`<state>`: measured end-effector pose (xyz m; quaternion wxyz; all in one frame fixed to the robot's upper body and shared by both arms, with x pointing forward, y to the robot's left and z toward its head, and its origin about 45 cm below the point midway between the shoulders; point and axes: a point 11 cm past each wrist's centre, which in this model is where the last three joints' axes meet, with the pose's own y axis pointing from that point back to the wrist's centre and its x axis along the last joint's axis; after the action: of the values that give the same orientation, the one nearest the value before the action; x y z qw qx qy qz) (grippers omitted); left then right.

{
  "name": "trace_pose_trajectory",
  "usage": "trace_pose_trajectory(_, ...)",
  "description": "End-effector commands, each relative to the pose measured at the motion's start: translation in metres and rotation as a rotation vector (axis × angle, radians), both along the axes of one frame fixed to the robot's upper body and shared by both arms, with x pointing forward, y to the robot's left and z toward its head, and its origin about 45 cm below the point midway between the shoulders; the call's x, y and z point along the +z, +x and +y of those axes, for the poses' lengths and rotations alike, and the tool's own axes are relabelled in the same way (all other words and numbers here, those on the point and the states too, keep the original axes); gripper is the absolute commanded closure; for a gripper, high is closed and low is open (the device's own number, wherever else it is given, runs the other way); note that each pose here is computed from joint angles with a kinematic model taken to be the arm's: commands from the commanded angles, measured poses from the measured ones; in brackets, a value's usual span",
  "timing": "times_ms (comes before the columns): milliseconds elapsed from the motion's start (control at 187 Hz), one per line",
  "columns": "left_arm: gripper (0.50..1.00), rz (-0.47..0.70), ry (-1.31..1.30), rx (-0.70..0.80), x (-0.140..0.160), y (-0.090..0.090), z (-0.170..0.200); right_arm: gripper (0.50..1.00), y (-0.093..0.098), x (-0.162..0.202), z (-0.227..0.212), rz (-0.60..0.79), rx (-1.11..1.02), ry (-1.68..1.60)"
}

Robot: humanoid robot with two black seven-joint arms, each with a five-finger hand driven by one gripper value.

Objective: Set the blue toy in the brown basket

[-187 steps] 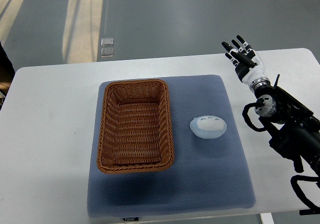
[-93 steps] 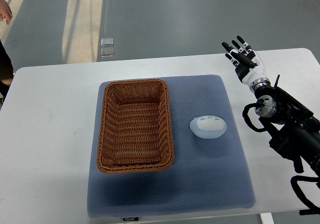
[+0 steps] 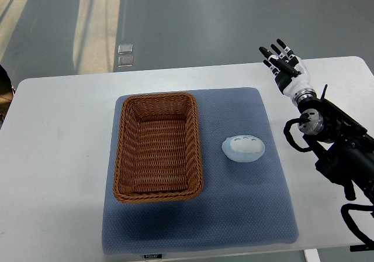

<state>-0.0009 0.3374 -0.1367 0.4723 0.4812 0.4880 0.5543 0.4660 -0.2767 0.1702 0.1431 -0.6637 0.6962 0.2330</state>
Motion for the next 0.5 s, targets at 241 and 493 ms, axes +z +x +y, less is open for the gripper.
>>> trace_pose_trajectory(241, 0.5, 0.0, 0.0, 0.0, 0.0, 0.0, 0.0, 0.589, 0.005, 0.058, -0.061, -0.083, -0.02, -0.196)
trace_pose_trajectory(493, 0.5, 0.0, 0.0, 0.0, 0.0, 0.0, 0.0, 0.589, 0.014, 0.112, -0.068, -0.124, 0.187, -0.609)
